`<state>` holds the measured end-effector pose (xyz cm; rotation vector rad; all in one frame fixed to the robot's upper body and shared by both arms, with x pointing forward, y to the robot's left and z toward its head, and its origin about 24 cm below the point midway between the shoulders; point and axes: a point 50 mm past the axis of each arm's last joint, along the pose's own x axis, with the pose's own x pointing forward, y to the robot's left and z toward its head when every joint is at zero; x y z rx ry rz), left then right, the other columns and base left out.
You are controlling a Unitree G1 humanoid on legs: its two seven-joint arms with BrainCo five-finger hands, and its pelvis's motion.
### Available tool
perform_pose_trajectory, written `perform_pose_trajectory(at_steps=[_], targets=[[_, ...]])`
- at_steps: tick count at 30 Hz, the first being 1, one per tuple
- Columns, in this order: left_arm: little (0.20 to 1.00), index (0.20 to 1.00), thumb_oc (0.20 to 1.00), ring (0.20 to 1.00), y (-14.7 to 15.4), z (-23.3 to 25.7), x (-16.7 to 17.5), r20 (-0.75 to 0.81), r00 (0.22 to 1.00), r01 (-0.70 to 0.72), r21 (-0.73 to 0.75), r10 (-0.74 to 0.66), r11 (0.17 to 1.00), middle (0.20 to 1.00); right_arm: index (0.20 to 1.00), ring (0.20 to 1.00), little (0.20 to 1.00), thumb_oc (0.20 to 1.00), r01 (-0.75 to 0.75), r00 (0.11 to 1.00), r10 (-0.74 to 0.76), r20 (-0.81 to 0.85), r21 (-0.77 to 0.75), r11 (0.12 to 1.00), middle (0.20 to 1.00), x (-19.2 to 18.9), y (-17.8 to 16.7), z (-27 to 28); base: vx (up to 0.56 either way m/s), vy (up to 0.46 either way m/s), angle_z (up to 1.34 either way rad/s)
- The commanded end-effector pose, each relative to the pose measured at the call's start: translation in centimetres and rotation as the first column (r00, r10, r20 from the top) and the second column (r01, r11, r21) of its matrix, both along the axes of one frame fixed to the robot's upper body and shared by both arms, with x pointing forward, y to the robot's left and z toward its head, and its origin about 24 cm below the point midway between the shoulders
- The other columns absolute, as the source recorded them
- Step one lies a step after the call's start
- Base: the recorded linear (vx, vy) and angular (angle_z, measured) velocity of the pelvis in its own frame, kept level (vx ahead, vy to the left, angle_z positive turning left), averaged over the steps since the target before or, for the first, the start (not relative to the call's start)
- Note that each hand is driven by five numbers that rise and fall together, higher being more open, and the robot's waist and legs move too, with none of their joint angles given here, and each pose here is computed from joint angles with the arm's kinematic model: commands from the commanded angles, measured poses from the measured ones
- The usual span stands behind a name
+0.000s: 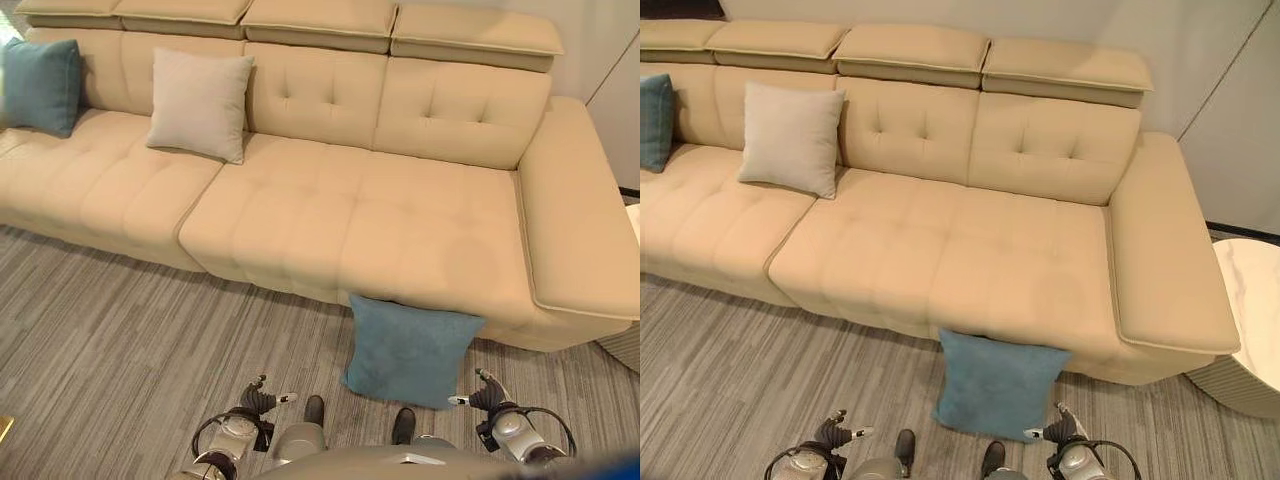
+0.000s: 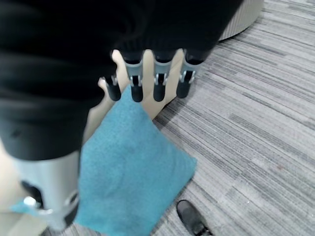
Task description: Pick up all the scattered cushions and arrange them neatly on the sofa.
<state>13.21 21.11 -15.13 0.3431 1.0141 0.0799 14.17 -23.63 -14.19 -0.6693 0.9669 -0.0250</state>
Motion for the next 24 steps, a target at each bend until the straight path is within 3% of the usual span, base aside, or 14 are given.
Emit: perform_pose_trajectory(at_steps=[1,7,15,20,24], targets=[[1.000,1.000,1.000,1.000,-0.1,0.2,0.9,0.014,1.000,0.016,0.021,-0.016,1.000,1.000,1.000,1.000,1.000,1.000,-0.009,0.999,0.011,0.045,-0.026,1.000,1.000,1.3,-0.1,0.6,0.03,-0.045,0.36],[1.000,1.000,1.000,1.000,0.0,-0.3,-0.4,-0.031,0.999,0.023,0.022,-0.022,1.000,1.000,1.000,1.000,1.000,1.000,0.005,1.000,-0.005,-0.002,-0.034,0.999,1.000,0.2,-0.2,0.0,0.06,0.001,0.09],[1.000,1.000,1.000,1.000,1.0,-0.5,-1.8,-0.050,0.996,-0.067,0.027,0.069,0.997,1.000,1.000,1.000,1.000,1.000,-0.080,0.997,0.080,-0.023,-0.031,0.996,1.000,0.2,1.3,-0.3,0.09,0.076,-0.26],[1.000,1.000,1.000,1.000,4.4,0.4,-1.6,-0.033,0.992,-0.122,0.094,0.125,0.988,1.000,1.000,1.000,1.000,1.000,-0.069,0.997,0.068,-0.021,-0.032,0.997,1.000,0.2,-0.7,0.3,0.02,0.002,-0.57],[1.000,1.000,1.000,1.000,4.6,0.3,-1.8,-0.044,0.991,-0.122,0.097,0.126,0.988,1.000,1.000,1.000,1.000,1.000,-0.046,0.998,0.044,-0.035,-0.049,0.998,1.000,0.3,-1.6,0.4,0.06,-0.071,-0.04]])
